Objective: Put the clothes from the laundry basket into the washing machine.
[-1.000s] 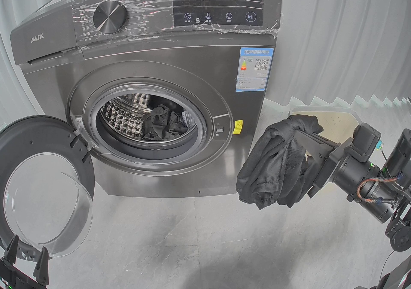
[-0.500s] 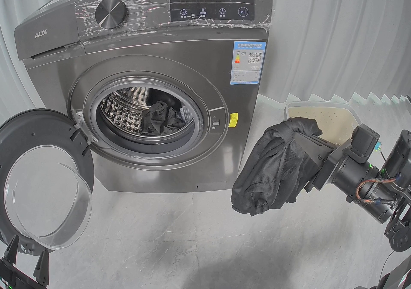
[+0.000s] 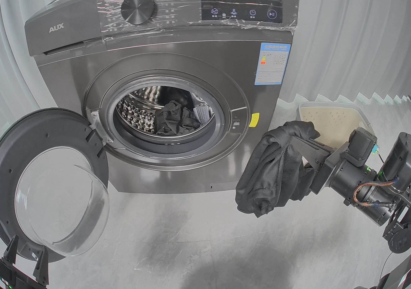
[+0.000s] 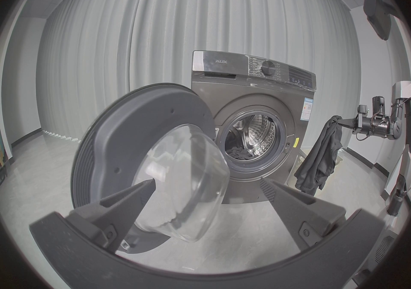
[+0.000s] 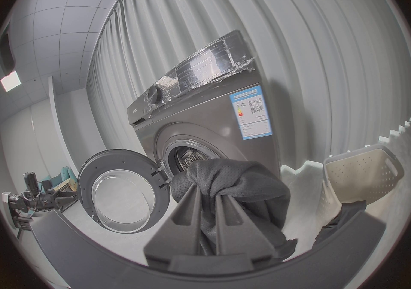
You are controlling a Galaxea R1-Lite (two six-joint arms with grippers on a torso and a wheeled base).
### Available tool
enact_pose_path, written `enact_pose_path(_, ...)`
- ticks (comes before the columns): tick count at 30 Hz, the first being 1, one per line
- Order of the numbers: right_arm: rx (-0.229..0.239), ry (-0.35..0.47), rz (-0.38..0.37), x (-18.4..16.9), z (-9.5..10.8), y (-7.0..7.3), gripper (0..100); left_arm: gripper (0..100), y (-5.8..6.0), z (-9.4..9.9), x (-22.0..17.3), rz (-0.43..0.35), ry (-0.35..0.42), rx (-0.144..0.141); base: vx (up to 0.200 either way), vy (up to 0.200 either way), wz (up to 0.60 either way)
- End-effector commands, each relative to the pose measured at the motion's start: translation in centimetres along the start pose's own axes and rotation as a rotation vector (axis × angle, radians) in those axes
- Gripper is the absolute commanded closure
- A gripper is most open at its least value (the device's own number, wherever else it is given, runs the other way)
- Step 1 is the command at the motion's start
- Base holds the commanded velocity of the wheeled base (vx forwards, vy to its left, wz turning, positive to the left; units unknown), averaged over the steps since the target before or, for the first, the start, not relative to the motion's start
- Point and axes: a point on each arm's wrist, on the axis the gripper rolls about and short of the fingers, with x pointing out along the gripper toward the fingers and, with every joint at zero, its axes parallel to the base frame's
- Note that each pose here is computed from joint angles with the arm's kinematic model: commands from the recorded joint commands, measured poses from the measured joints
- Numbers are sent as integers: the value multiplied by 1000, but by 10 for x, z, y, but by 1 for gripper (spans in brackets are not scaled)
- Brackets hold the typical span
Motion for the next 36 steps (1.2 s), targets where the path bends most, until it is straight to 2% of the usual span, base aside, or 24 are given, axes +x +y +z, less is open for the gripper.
enact_pose_path(1, -1, 7, 0, 0, -2, 0, 100, 0, 0, -4, -1, 0, -6, 0, 0, 0, 0)
enact_pose_path(18, -2, 15, 18, -1, -3, 2, 100, 0, 0, -4, -1, 0, -6, 1, 0, 0, 0)
enact_pose_path(22, 22, 27, 26, -3, -3, 2, 100, 0, 0, -4, -1, 0, -6, 1, 0, 0, 0)
enact_pose_path(24, 57, 49, 30, -5, -8, 2, 100, 0, 0, -4, -1, 0, -6, 1, 0, 0, 0)
enact_pose_path(30, 65, 73, 69, -9, -11, 8, 100, 0, 0, -3, -1, -1, -7, 3, 0, 0, 0)
enact_pose_path(33, 100, 115, 60, -15, -18, 6, 100, 0, 0, -4, -1, 0, -6, 3, 0, 0, 0)
enact_pose_path(34, 130, 145, 61, -15, -23, 6, 100, 0, 0, -3, -1, -1, -7, 3, 0, 0, 0)
enact_pose_path(36, 135, 152, 61, -16, -24, 7, 100, 0, 0, -3, -1, -1, -7, 3, 0, 0, 0)
